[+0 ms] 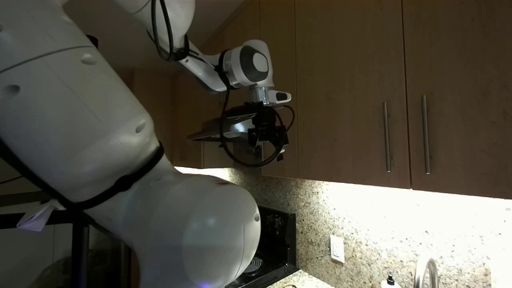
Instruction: Open the top right cabinet door
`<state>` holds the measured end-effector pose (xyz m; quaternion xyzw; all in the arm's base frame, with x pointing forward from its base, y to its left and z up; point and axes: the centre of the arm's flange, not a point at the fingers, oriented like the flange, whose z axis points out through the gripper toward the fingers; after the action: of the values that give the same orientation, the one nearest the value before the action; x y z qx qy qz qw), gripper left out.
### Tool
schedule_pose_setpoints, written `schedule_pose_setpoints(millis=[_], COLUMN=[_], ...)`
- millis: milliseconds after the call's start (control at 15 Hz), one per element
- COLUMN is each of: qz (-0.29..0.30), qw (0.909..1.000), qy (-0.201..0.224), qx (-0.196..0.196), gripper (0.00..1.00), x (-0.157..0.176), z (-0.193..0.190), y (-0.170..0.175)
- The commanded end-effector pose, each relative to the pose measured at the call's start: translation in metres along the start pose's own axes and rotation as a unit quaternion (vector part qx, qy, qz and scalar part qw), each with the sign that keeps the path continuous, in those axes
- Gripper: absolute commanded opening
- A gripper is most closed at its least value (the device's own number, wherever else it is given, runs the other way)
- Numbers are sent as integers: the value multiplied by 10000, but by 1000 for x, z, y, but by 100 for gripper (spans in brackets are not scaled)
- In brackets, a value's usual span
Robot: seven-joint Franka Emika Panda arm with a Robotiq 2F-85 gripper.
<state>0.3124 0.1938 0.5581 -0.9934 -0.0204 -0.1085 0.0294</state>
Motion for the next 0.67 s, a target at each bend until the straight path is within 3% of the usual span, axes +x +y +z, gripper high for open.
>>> schedule_pose_setpoints(millis=[0, 267, 600], qz=[209, 572, 669], qw=[9994, 9965, 9890], qy=[212, 462, 780], qx=[-173, -398, -1066], gripper=[100, 100, 100], x=[-11, -21, -43], z=[-6, -12, -33], y=[14, 50, 120])
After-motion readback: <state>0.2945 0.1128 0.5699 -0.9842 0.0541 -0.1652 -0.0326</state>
